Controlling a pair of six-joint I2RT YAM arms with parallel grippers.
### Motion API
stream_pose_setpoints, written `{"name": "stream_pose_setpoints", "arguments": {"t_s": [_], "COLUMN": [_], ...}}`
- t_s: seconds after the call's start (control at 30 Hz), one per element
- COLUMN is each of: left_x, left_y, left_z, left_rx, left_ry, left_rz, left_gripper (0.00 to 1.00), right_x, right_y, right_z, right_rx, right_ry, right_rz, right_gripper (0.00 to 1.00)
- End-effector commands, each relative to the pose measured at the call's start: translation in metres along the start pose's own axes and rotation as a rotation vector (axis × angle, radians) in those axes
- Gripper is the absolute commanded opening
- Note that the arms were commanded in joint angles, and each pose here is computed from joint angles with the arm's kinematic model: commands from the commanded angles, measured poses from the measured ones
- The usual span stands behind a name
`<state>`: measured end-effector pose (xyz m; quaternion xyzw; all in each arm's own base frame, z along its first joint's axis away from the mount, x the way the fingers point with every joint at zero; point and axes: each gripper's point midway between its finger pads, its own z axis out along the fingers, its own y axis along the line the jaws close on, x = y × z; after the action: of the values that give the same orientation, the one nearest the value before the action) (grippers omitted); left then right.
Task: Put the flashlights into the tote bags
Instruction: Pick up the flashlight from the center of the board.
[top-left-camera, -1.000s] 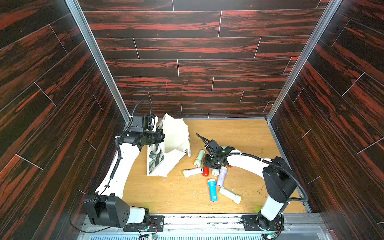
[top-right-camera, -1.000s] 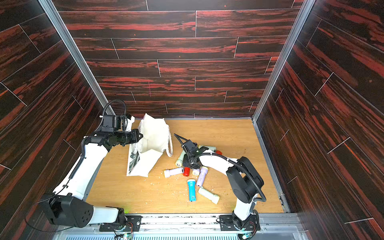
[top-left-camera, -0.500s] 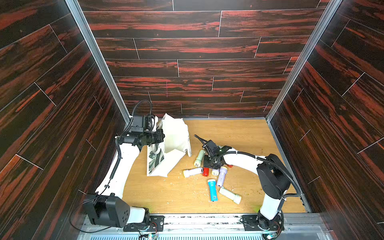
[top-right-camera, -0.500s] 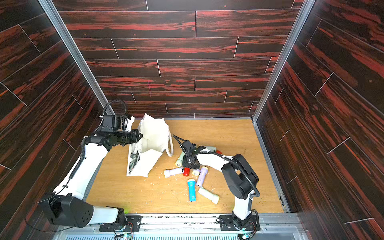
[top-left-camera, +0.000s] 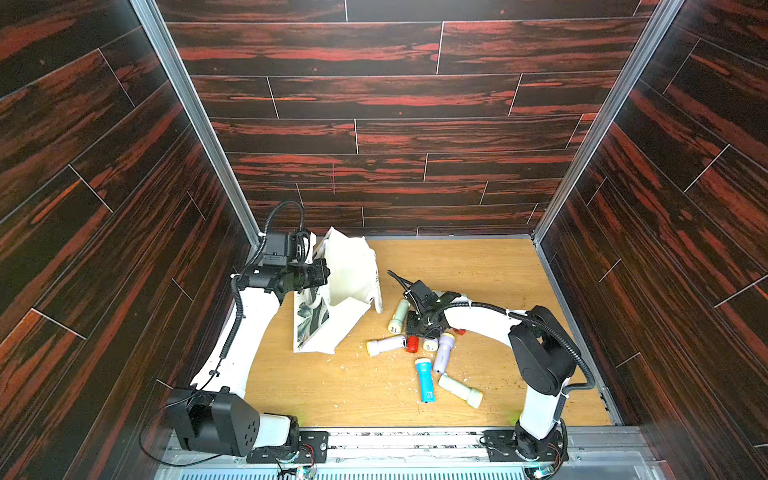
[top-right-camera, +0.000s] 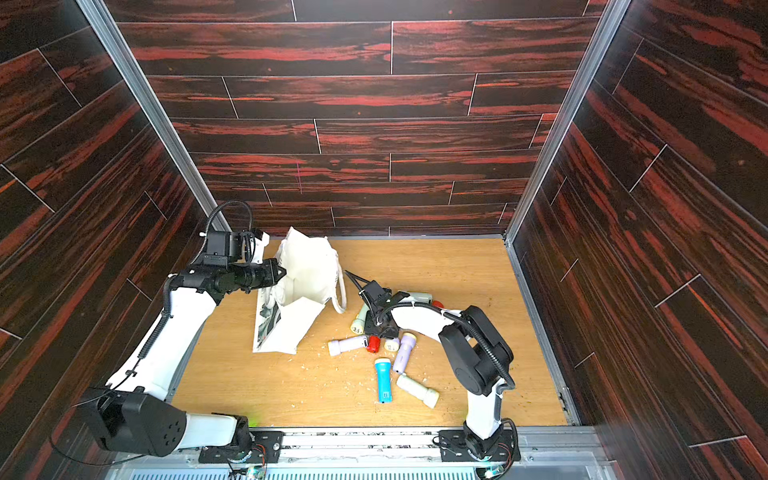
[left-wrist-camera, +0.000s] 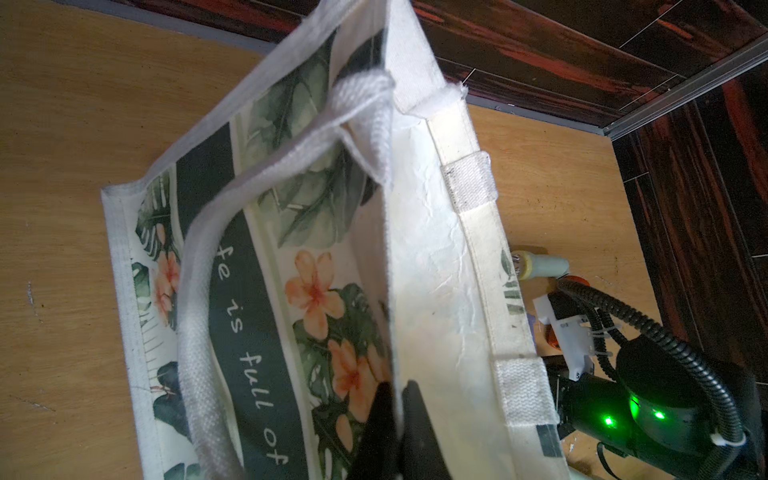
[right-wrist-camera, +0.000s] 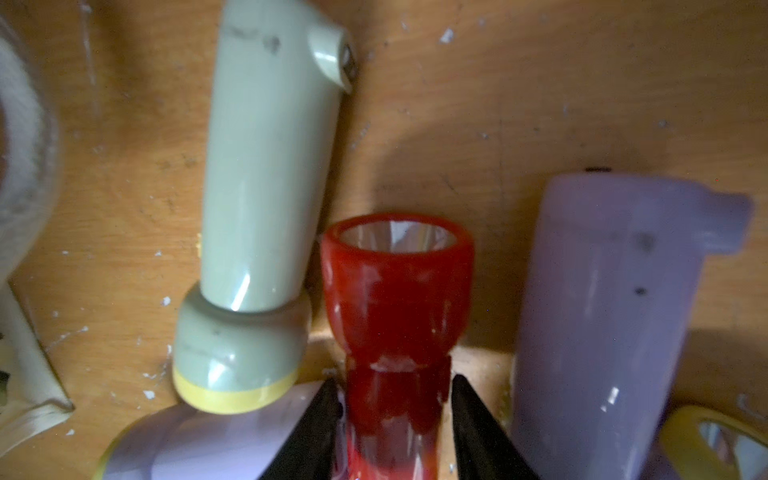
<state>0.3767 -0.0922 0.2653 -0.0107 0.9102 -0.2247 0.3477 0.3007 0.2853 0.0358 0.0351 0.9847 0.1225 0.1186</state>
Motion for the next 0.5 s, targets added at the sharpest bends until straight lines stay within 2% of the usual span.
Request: {"name": "stream_pose_setpoints", "arguments": {"t_s": [0.0,0.23,0.47], "left_x": [-0.0035,-0.0039,-0.0027], "left_y": [-0.0089,-0.0092,-0.0087], "left_z": [-0.0107,-0.0113,-0.0127], "left_rx": [0.024,0.025,0.021], "left_ry": [-0.041,-0.043,-0.048], "left_rz": [0.027,0.03,0.035], "left_gripper": [0.0,0.0,0.0], "right_x": [0.0063,0.0055,0.0039], "right_y": [-0.0042,-0.0034,-0.0053], "right_z": [0.0111,0.0163,0.0096], "right_rx": [0.031,0.039,0.044], "right_ry": [0.027,0.036,0.023], "right_rz": [0.01,0.002,0.011], "right_gripper": [0.44,0.44,0.32]}}
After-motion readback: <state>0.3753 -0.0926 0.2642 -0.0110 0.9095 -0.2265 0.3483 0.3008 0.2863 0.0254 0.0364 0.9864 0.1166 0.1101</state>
